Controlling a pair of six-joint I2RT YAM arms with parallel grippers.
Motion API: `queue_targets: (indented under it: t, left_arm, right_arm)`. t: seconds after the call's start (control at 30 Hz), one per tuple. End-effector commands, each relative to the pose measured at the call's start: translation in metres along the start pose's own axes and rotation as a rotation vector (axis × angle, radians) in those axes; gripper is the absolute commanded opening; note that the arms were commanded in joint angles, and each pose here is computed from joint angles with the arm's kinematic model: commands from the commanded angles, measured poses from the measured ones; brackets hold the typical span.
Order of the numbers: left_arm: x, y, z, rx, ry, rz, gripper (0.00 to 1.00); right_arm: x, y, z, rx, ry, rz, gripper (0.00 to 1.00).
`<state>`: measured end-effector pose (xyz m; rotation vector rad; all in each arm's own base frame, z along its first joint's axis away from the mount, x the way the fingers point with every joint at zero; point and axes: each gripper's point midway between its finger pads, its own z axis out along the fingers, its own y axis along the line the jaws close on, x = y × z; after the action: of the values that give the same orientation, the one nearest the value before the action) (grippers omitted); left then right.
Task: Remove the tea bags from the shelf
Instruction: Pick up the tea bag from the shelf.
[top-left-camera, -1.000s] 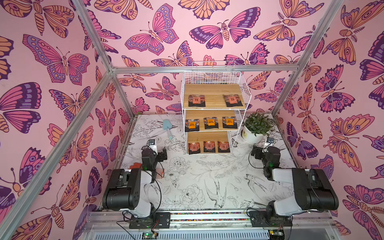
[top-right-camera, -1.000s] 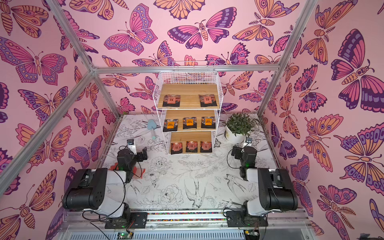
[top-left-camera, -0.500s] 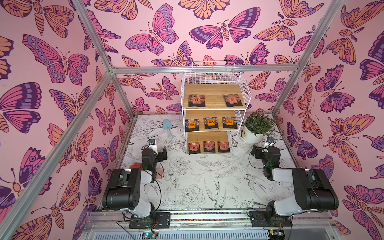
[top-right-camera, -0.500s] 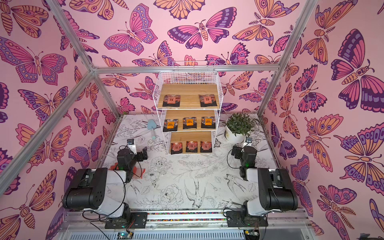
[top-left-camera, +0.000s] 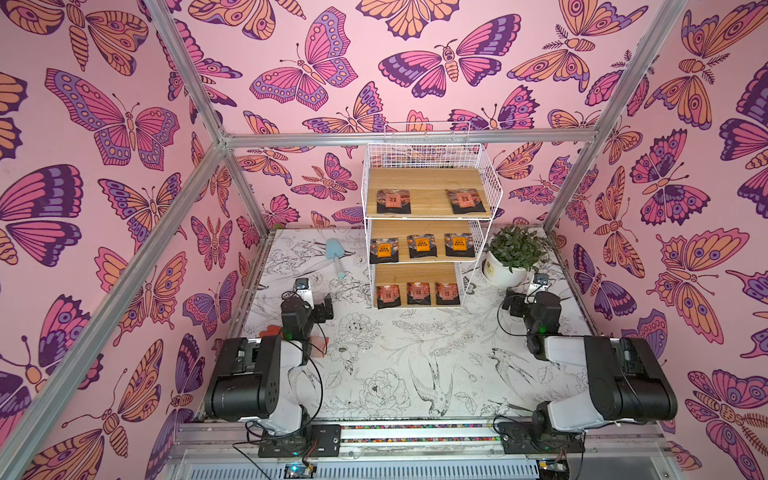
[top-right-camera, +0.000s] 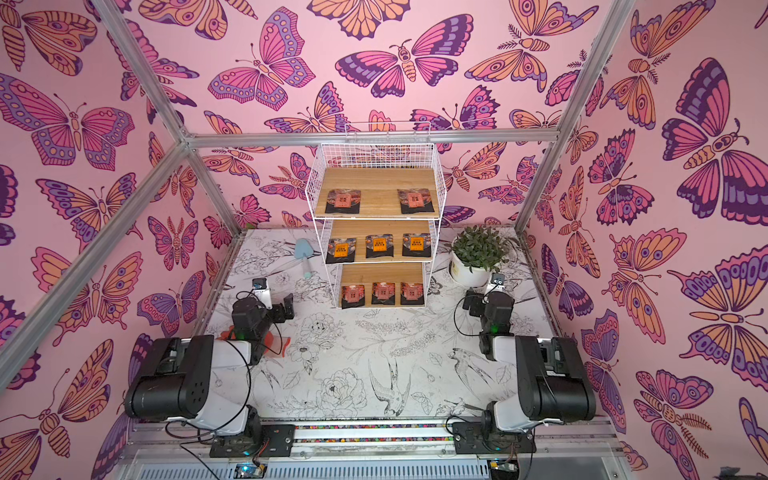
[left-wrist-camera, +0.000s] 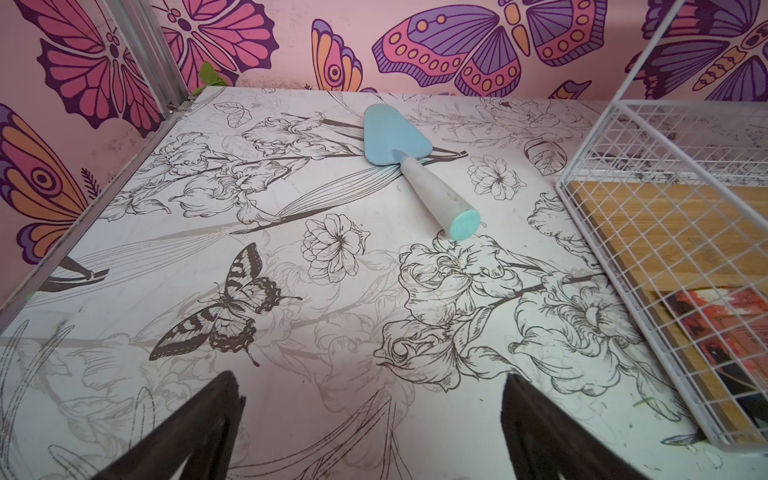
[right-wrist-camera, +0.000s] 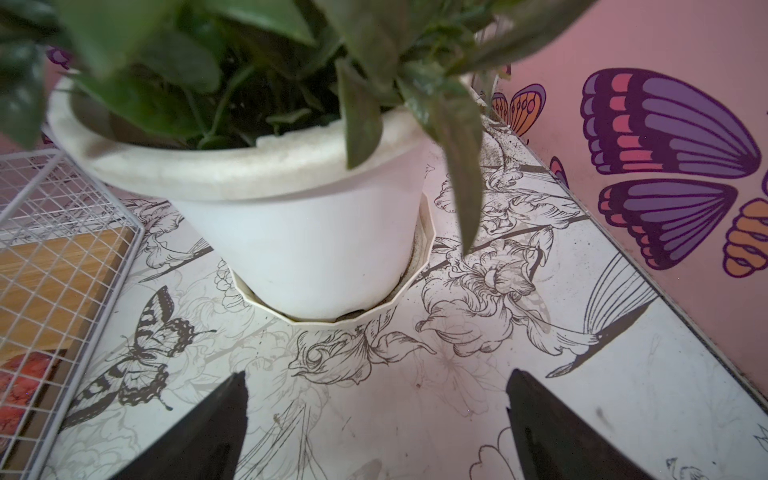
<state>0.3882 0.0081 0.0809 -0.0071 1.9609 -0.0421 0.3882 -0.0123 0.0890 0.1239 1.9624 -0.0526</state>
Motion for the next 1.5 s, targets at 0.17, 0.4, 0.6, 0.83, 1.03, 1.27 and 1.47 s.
queue_targets:
  t: [0.17,0.4,0.6,0.83,1.03,1.27,1.47]
  left_arm:
    - [-0.009,-0.002,0.002,0.019,-0.027,0.0,1.0]
    - [-0.027,-0.009,-0.009,-0.029,-0.033,0.058,1.0]
    - [-0.07,-0.002,-0.051,-0.281,-0.058,0.044,1.0]
    - [-0.094,-0.039,-0.109,-0.327,-0.001,-0.015,1.0]
    - [-0.143,-0.074,-0.182,-0.349,-0.082,0.104,1.0]
    - [-0.185,-0.135,-0.233,-0.23,-0.095,0.21,1.0]
    - [-0.222,-0.215,-0.253,-0.081,-0.108,0.316,1.0]
  right_arm:
    - [-0.007,0.001,0.004,0.002,-0.016,-0.016,0.99]
    - [-0.007,0.001,0.003,0.003,-0.016,-0.016,0.99]
    - [-0.007,0.002,0.004,0.001,-0.015,-0.017,0.99]
    - [-0.007,0.002,0.003,0.002,-0.015,-0.017,0.99]
    - [-0.006,0.002,0.004,0.0,-0.013,-0.017,0.99]
    - [-0.007,0.001,0.004,0.002,-0.015,-0.016,0.99]
    - [-0.006,0.002,0.004,0.002,-0.014,-0.016,0.99]
